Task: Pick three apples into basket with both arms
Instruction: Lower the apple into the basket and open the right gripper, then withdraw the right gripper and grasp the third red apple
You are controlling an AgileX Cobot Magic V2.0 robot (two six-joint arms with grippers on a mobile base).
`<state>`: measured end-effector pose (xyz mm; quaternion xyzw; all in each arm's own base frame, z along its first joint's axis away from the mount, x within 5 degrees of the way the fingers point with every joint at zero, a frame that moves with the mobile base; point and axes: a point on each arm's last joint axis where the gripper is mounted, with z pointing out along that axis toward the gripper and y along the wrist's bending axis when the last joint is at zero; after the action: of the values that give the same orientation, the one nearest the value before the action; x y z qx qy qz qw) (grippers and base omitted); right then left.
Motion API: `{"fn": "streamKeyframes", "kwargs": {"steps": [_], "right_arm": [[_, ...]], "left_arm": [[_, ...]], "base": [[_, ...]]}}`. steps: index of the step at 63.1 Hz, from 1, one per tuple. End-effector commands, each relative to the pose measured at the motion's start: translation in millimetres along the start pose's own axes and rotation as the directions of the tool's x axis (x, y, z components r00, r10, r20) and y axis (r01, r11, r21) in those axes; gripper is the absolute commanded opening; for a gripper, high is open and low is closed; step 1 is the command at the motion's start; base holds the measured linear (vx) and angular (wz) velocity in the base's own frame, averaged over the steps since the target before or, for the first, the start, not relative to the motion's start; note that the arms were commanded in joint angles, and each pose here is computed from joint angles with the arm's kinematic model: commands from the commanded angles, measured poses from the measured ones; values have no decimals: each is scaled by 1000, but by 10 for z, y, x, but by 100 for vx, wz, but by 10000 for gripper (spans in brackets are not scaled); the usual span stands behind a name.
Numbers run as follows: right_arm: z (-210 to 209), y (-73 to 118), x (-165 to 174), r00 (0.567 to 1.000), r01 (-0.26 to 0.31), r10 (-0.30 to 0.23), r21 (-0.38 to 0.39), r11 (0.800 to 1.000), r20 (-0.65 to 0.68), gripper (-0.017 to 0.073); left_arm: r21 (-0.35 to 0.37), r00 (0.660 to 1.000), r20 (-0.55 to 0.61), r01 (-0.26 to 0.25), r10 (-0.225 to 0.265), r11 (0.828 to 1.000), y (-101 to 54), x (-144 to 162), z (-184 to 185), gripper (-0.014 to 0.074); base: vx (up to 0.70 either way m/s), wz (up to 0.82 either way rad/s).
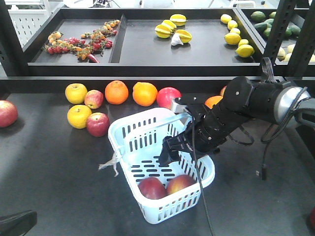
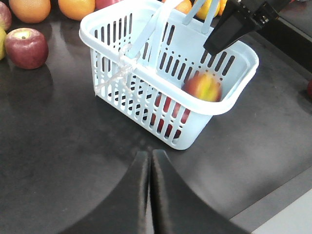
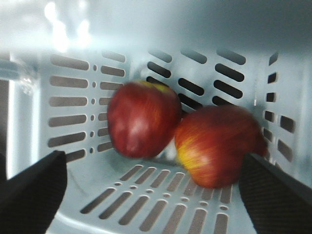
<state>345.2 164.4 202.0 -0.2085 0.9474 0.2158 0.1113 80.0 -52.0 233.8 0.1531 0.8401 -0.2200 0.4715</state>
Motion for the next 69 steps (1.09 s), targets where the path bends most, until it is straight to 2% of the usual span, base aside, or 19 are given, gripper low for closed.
{"fn": "streamKeyframes", "kwargs": {"steps": [1, 8, 17, 26, 37, 45, 50, 55, 60, 64, 69], "right_arm": [[-233, 109, -88, 996, 30, -29, -12, 999, 84, 720], [-245, 120, -75, 997, 32, -31, -19, 999, 72, 694], [-349, 166, -39, 998, 46, -44, -31, 998, 53, 592], [-526, 226, 38, 997, 70, -70, -18, 997, 19, 376], [-800, 288, 137, 990, 143, -144, 42, 989, 3, -19], [-1041, 349, 225, 984, 177, -179, 90, 980, 14, -10], [-1198, 371, 280, 985, 167, -173, 140, 976, 28, -8], [-1391, 384, 351, 983, 161, -175, 216, 963, 51, -9], [-1573, 382, 429, 982, 151, -179, 299, 942, 66, -9], [-1732, 369, 506, 981, 139, -179, 377, 916, 75, -9], [-1928, 375, 608, 981, 95, -160, 450, 888, 107, -9]], "left_arm": [[-7, 997, 76, 18, -17, 1000, -4, -119, -20, -6], [-7, 997, 76, 18, -17, 1000, -4, -119, -20, -6], [-7, 997, 76, 18, -17, 1000, -4, -119, -20, -6], [-7, 997, 77, 18, -17, 1000, -4, -119, -20, -6], [-7, 997, 77, 18, -17, 1000, -4, -119, -20, -6], [-7, 997, 77, 18, -17, 1000, -4, -119, -20, -6], [-7, 997, 77, 18, -17, 1000, -4, -119, -20, -6], [-7, 997, 77, 18, -17, 1000, -4, -119, -20, -6], [-7, 997, 77, 18, -17, 1000, -4, -119, -20, -6], [-7, 997, 77, 18, -17, 1000, -4, -119, -20, -6], [-7, 997, 77, 18, -17, 1000, -4, -119, -20, -6]], "base": [[0, 0], [0, 0], [0, 0], [0, 0], [0, 0], [0, 0], [0, 0], [0, 0], [0, 0], [0, 0], [0, 0]]}}
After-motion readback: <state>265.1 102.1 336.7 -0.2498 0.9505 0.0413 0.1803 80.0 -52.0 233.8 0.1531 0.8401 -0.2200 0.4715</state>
